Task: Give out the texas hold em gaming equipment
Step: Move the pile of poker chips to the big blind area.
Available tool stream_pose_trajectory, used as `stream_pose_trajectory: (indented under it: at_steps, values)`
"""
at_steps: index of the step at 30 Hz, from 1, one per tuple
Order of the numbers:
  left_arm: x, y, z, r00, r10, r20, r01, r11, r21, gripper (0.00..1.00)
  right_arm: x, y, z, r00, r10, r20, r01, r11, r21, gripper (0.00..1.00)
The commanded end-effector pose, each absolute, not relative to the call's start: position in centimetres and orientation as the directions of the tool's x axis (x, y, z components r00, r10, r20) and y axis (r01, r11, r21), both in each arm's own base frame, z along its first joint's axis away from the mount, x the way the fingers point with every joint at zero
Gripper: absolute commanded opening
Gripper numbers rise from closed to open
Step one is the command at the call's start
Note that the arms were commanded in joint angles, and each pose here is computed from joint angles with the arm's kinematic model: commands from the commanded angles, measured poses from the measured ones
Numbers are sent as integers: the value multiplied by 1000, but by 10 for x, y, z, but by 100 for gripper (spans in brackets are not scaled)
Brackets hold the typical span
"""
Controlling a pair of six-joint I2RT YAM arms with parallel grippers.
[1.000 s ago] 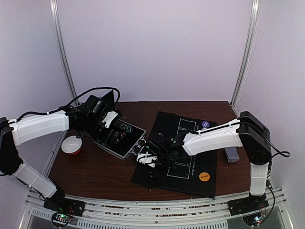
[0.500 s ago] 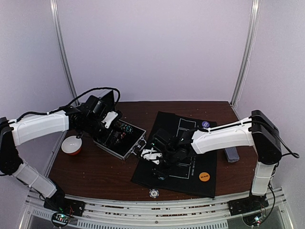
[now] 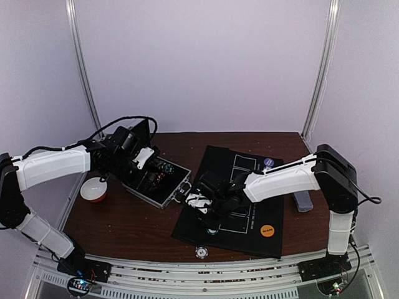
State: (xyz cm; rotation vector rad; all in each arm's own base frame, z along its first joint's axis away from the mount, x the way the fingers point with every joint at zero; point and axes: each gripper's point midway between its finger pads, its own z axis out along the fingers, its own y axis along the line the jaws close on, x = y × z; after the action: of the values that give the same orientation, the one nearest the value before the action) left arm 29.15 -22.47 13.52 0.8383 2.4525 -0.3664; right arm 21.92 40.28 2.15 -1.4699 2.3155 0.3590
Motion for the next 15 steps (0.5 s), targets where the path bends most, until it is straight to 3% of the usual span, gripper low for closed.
stream_pose_trajectory:
  at_steps: [1, 15]
  values:
    - [294, -226, 143, -655, 480, -584, 638, 765, -86, 83, 196, 357, 7, -463, -827, -318, -877, 480, 29, 33]
    - [296, -227, 145, -648, 485, -588, 642, 763, -78, 83, 149, 289, 9, -578, -785, -223, -814, 574, 88, 33]
